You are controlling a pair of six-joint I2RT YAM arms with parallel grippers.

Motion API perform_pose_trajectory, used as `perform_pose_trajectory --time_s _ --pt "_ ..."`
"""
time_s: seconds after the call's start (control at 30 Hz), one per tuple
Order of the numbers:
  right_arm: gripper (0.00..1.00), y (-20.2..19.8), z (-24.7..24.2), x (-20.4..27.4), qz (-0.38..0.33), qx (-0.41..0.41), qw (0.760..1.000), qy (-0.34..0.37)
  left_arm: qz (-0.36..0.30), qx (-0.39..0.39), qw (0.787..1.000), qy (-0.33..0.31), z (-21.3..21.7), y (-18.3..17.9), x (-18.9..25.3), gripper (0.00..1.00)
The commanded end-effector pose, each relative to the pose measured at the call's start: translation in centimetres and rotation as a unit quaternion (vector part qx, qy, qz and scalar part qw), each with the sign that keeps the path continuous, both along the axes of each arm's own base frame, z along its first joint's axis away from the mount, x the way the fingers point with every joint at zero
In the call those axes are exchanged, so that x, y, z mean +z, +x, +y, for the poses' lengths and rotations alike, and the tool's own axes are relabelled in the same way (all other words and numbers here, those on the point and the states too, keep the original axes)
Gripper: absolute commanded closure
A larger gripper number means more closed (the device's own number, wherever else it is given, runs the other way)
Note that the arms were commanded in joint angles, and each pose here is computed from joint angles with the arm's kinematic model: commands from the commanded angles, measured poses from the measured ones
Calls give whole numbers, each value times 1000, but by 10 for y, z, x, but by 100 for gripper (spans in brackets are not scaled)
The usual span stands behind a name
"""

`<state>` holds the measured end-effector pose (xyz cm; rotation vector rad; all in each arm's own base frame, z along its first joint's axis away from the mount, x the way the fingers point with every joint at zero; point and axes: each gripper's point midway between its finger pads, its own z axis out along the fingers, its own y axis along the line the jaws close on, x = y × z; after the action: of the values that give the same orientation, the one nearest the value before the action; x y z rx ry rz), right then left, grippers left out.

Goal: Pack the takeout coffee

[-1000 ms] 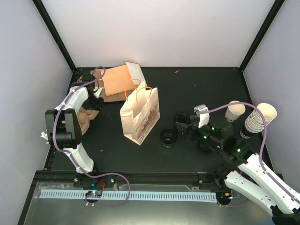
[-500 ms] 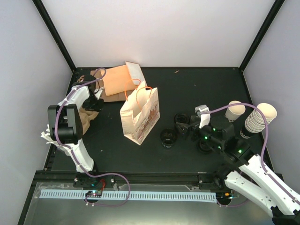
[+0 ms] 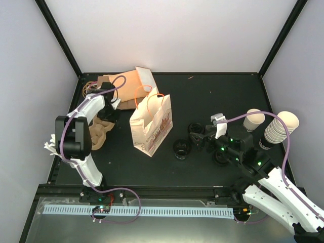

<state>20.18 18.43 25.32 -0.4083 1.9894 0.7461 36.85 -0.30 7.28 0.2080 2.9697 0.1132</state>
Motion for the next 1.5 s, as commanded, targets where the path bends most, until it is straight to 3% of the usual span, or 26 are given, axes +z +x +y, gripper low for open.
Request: perform_pose_trajectory --time_s 0.0,0.17,0.47,0.57,1.0,1.47 --pt "0 -1 1 7 -5 4 1000 15 -11 -6 1000 -6 -13 -15 18 74" --pt "0 -2 2 6 -2 4 1000 17 -15 -23 1000 -6 -27 -29 23 73" --pt "0 -3 3 9 0 9 1000 22 -42 -24 999 -13 -29 -28 39 58" --pt "0 -3 2 9 0 7 1000 23 -43 -29 998 -25 -33 -29 39 57" --pt "0 -2 4 9 1 7 1000 23 -11 -65 997 -46 -52 -26 22 58" --pt "0 -1 3 7 4 4 1000 21 -10 -66 997 -38 -52 -20 18 72"
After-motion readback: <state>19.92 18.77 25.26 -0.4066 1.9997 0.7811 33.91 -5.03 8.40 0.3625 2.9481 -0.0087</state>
